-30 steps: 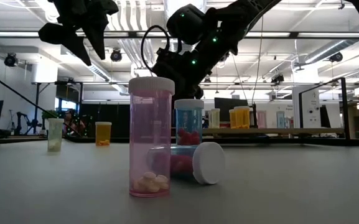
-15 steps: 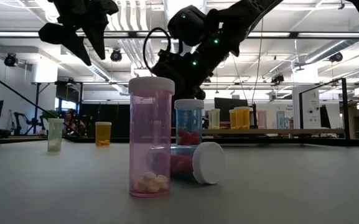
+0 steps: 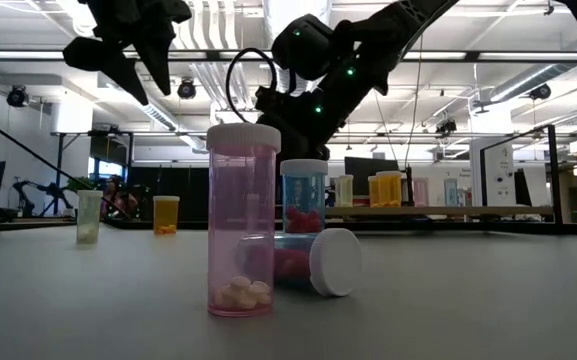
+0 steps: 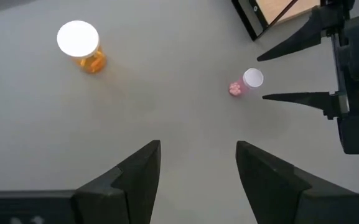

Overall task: Pick and place medicine bottles onto shelf by color
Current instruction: Put the left pink medicine bottle on the shelf aligned with the other pink medicine bottle

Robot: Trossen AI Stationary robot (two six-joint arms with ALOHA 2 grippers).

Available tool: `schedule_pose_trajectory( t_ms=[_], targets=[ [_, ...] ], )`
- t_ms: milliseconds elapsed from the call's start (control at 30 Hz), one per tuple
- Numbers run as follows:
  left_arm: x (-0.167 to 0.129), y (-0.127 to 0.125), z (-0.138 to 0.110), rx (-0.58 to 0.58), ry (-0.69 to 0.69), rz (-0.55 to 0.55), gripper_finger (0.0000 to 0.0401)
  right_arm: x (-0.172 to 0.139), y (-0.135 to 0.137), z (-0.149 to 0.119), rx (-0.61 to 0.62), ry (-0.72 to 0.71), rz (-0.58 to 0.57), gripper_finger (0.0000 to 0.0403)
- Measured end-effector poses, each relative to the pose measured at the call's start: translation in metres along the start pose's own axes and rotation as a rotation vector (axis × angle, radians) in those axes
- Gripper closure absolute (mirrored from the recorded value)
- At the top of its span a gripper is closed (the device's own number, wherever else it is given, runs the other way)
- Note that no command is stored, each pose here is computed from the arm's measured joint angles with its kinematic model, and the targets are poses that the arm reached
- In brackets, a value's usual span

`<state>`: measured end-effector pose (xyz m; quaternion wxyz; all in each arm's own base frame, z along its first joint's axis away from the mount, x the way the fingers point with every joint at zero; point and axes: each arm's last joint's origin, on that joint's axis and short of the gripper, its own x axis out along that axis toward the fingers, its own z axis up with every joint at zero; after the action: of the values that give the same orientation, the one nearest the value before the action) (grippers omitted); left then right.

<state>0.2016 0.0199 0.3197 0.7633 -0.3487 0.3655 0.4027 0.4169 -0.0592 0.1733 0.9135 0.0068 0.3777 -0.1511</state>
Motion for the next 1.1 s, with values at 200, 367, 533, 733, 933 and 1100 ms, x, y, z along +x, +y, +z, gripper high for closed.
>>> schedule_pose_trajectory(
  t_ms=[200, 367, 533, 733, 933, 1100],
  targets=[
    [0.000, -0.002, 0.001, -0.007, -0.010, -0.018, 0.0209, 0.010, 0.005, -0.004, -0.011, -0.015, 0.005, 0.0179],
    [0.000, -0.002, 0.001, -0.007, -0.010, -0.017, 0.0209, 0.015, 0.008, -0.007, -0.012, -0.012, 0.006, 0.0179],
    [0.000, -0.002, 0.001, -0.006, -0.009, -0.016, 0.0209, 0.019, 0.009, -0.009, -0.005, -0.010, 0.006, 0.0179],
    [0.000, -0.002, 0.001, -0.005, -0.009, -0.015, 0.0209, 0.020, 0.011, -0.011, 0.008, -0.004, 0.014, 0.0184],
    [0.000, -0.001, 0.001, -0.004, -0.008, -0.014, 0.0209, 0.019, 0.011, -0.011, 0.008, -0.002, 0.016, 0.0225],
    [0.000, -0.001, 0.001, -0.005, -0.008, -0.014, 0.0209, 0.019, 0.011, -0.011, 0.029, 0.001, 0.016, 0.0267]
  ],
)
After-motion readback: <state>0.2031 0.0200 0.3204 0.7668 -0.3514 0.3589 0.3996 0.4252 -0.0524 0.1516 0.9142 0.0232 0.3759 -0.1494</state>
